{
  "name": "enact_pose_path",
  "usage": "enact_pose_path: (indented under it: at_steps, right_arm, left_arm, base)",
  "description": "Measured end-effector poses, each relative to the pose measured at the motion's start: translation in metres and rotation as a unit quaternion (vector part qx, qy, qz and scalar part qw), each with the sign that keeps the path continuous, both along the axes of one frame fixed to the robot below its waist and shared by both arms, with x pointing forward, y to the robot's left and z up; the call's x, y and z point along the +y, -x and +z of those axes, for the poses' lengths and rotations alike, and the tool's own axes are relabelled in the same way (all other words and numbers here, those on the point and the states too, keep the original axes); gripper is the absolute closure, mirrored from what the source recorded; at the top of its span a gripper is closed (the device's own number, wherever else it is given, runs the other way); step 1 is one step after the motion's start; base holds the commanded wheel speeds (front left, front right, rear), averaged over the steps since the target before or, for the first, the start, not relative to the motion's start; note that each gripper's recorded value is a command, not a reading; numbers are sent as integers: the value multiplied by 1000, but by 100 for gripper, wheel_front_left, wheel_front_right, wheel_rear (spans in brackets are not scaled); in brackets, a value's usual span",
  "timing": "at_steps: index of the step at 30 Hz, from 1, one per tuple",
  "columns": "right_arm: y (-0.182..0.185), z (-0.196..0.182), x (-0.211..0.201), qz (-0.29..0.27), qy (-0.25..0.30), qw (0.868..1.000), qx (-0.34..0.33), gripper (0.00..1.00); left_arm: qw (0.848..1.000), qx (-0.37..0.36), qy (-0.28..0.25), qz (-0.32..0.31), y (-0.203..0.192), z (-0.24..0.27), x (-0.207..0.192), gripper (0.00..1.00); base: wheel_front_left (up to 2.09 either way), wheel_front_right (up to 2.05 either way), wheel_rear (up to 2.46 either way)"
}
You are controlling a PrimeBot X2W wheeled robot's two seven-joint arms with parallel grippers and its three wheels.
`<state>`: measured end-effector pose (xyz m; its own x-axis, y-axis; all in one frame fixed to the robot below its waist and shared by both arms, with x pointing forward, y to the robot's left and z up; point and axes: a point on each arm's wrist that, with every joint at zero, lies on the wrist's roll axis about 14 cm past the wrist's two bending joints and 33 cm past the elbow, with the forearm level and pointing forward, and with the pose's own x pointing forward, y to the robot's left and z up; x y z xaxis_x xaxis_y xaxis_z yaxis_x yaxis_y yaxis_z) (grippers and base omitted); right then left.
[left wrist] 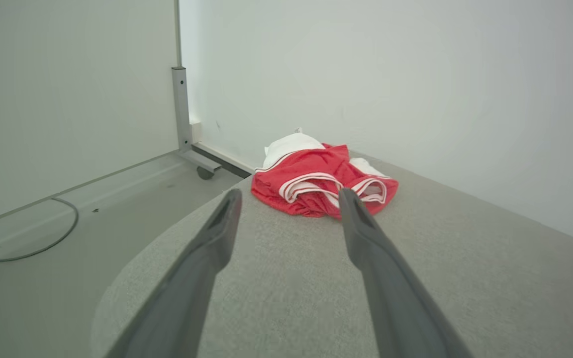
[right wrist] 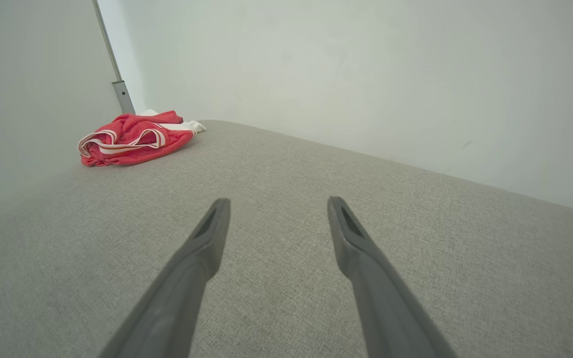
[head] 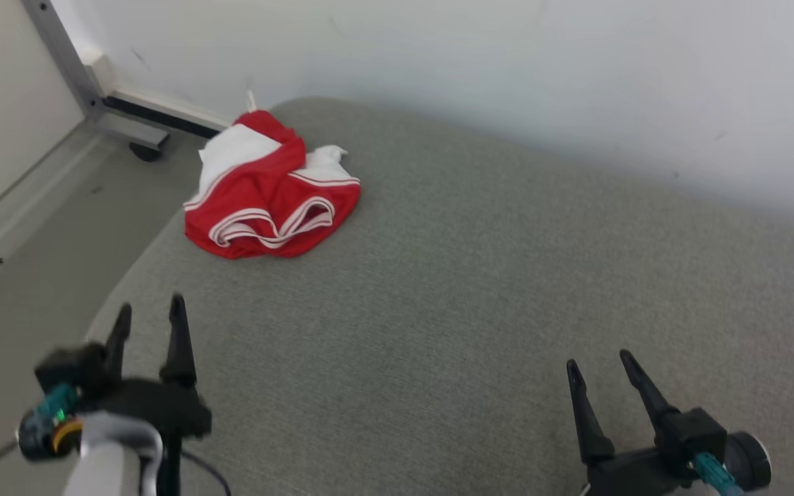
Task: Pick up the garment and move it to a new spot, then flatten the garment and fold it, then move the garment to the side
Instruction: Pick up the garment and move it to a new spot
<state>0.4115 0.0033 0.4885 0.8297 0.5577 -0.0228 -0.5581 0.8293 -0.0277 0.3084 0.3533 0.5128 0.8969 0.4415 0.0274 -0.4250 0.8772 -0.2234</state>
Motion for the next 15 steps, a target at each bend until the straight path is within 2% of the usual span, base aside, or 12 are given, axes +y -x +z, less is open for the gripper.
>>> enact_pose_path:
  at_steps: [6, 15]
  right_arm:
    - [-17, 4, 0, -3, 5, 1000, -9, 0]
    - [-40, -12, -55, -65, 29, 997, 5, 0]
  left_arm:
    - [1000, 12, 24, -17, -65, 15, 19, 0]
    - [994, 79, 72, -12, -147, -12, 46, 0]
  base:
    - [0, 0, 0]
    - [0, 0, 0]
